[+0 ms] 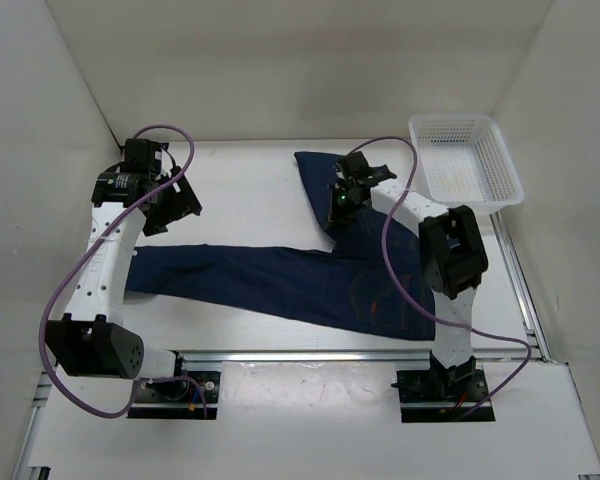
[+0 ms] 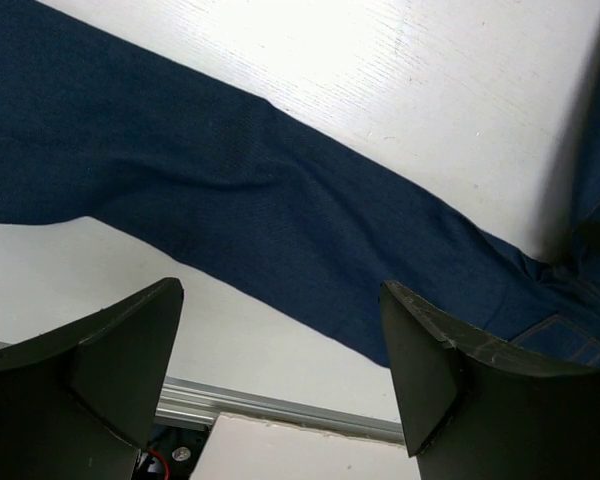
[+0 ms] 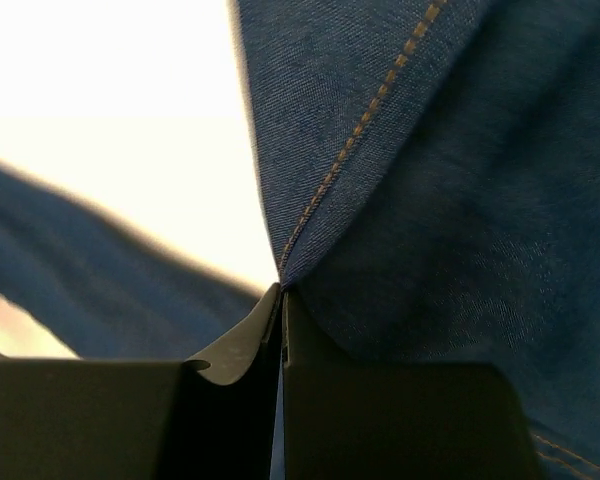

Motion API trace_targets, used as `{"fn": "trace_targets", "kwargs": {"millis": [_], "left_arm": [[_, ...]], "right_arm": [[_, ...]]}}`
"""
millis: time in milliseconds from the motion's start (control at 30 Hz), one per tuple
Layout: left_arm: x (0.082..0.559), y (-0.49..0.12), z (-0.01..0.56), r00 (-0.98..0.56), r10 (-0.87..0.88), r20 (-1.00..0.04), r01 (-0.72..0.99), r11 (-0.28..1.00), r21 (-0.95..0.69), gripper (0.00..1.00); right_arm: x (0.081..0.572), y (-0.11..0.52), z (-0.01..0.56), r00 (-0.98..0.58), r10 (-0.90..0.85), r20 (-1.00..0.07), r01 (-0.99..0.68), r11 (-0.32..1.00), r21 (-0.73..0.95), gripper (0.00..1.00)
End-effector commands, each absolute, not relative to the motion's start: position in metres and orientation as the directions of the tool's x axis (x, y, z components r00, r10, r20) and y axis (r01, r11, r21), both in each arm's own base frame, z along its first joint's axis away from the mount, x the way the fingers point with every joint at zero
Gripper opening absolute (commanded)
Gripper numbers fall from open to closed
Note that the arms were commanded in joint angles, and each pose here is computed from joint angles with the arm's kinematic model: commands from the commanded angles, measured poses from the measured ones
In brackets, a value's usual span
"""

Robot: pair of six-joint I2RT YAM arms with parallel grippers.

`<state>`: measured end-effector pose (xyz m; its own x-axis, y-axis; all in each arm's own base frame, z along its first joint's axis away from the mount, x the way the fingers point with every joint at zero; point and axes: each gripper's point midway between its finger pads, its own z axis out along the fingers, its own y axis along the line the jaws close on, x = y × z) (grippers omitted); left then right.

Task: Fold and stack the trousers
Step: Flatten the trousers out

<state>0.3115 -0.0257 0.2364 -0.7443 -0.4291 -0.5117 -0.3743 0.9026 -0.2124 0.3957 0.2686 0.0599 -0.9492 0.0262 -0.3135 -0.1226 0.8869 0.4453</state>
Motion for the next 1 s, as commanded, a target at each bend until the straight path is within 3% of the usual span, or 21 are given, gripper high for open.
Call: {"fn": "trace_targets", "kwargs": {"millis": [0,67,200,233,300,333,367,433,533,567,633,667,867,967], "left_arm": [[0.312,-0.029,0.248,-0.729,-0.427,-0.535,-0.356,0.904,-0.237,0.91],[0.313,-0.029,0.252,-0.723,-0.427,-0.543,-0.353,0.904,-0.241,0.91],[0.32,-0.034,0.254,-0.725,-0.427,-0.539,-0.339,0.904,-0.26,0.91],[0.323,-0.037,0.252,-0.729,-0.421,-0.539,-0.331,0.907,-0.26,0.91],[0.33,-0.049,0.255,-0.739,-0.39,-0.55,-0.297,0.921,-0.254,0.91],[0.335,-0.054,0.252,-0.748,-0.372,-0.55,-0.29,0.928,-0.234,0.91],[0.34,-0.057,0.252,-0.749,-0.355,-0.56,-0.285,0.935,-0.212,0.91],[0.351,-0.079,0.256,-0.76,-0.323,-0.564,-0.238,0.946,-0.221,0.91],[0.372,-0.108,0.241,-0.807,-0.258,-0.531,-0.206,0.966,-0.156,0.9],[0.385,-0.119,0.217,-0.838,-0.241,-0.49,-0.212,0.971,-0.116,0.9],[0.397,-0.141,0.216,-0.839,-0.209,-0.502,-0.206,0.977,-0.062,0.9],[0.407,-0.151,0.184,-0.873,-0.191,-0.449,-0.211,0.977,-0.006,0.9],[0.436,-0.222,0.155,-0.878,-0.114,-0.464,-0.147,0.988,0.037,1.0],[0.442,-0.239,0.135,-0.883,-0.081,-0.463,-0.124,0.99,0.062,1.0]], "right_arm": [[0.352,0.3,0.114,-0.883,-0.134,-0.449,-0.337,0.848,0.41,0.0],[0.316,0.318,0.121,-0.849,-0.219,-0.481,-0.421,0.831,0.365,0.0],[0.242,0.332,0.101,-0.828,-0.363,-0.427,-0.523,0.773,0.358,0.0],[0.229,0.329,0.096,-0.826,-0.392,-0.405,-0.532,0.779,0.332,0.05],[0.234,0.314,0.109,-0.815,-0.374,-0.442,-0.52,0.809,0.275,0.2],[0.247,0.297,0.114,-0.822,-0.337,-0.458,-0.479,0.845,0.239,0.57],[0.253,0.289,0.134,-0.82,-0.289,-0.494,-0.455,0.852,0.257,0.76],[0.275,0.259,0.153,-0.829,-0.182,-0.529,-0.367,0.891,0.267,0.98],[0.294,0.213,0.176,-0.821,0.002,-0.571,-0.202,0.935,0.293,1.0],[0.295,0.201,0.185,-0.807,0.052,-0.589,-0.163,0.938,0.307,0.96],[0.294,0.169,0.177,-0.816,0.131,-0.563,-0.056,0.951,0.304,0.87],[0.293,0.16,0.171,-0.826,0.154,-0.542,-0.018,0.954,0.299,0.86],[0.275,0.119,0.161,-0.836,0.22,-0.503,0.07,0.952,0.299,0.9],[0.263,0.099,0.15,-0.841,0.275,-0.465,0.128,0.938,0.324,0.92]]}}
